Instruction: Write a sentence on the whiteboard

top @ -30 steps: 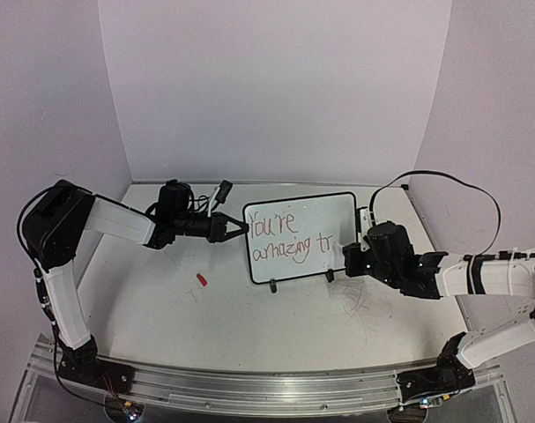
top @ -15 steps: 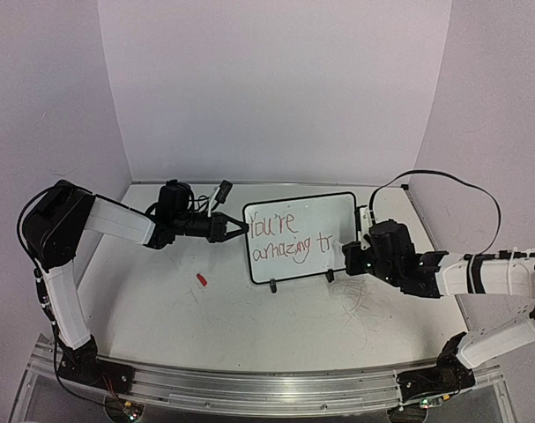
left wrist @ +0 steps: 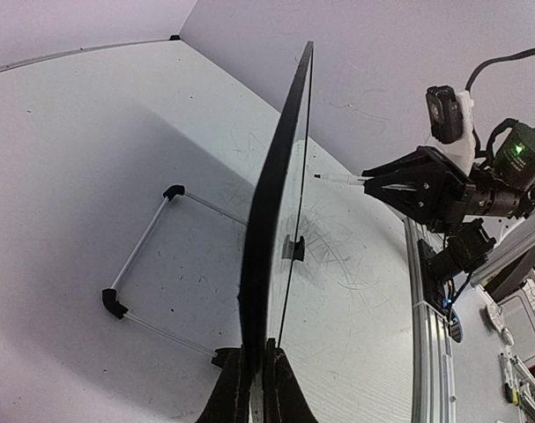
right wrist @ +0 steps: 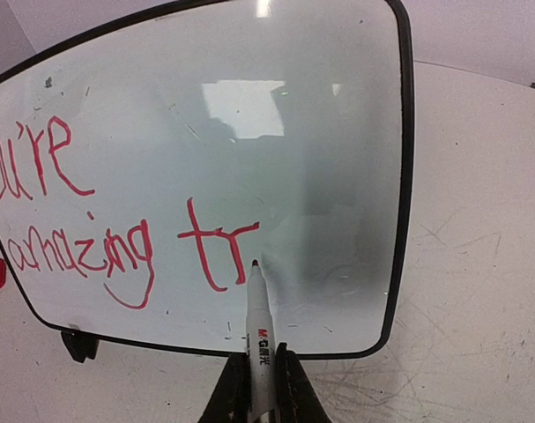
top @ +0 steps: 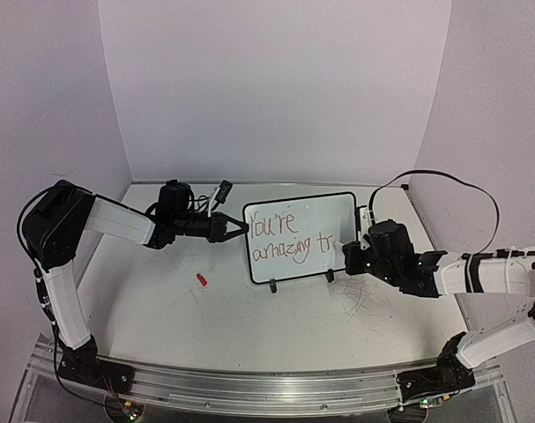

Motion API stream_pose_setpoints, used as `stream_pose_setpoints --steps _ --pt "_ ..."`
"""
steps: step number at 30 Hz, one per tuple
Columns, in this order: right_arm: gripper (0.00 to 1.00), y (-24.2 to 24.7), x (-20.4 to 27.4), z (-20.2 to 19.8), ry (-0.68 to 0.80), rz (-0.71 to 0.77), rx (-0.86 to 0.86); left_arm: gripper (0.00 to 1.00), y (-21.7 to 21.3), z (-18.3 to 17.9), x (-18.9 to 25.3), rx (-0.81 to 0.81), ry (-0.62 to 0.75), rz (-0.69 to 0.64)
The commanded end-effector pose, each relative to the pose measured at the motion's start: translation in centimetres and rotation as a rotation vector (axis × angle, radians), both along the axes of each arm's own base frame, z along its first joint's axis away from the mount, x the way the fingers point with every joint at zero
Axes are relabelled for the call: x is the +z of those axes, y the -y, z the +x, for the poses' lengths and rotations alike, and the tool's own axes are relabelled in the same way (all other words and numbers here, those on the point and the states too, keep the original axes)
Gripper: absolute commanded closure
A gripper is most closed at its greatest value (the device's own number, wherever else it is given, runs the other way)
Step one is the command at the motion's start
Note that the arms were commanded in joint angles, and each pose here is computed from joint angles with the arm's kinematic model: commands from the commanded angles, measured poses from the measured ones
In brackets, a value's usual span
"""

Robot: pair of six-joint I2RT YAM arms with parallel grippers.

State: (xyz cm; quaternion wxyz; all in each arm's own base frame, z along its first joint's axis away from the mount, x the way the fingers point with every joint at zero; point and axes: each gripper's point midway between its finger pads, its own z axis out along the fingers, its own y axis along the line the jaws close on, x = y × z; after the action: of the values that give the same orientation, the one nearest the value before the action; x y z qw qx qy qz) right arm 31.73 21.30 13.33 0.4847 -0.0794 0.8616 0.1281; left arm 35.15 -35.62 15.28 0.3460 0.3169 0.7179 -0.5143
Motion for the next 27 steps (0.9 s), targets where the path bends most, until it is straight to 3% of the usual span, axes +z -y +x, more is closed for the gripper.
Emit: stream_pose_setpoints --steps 1,27 --pt "1.00 -0.4 1.8 1.3 0.051 0.040 -0.028 1.00 0.4 -0.6 0.1 -0.026 0.004 0.021" --pt "1.00 -0.4 0.1 2.4 0.010 -0.008 -0.083 1.00 0.4 -0.6 -0.1 -0.029 0.003 0.024"
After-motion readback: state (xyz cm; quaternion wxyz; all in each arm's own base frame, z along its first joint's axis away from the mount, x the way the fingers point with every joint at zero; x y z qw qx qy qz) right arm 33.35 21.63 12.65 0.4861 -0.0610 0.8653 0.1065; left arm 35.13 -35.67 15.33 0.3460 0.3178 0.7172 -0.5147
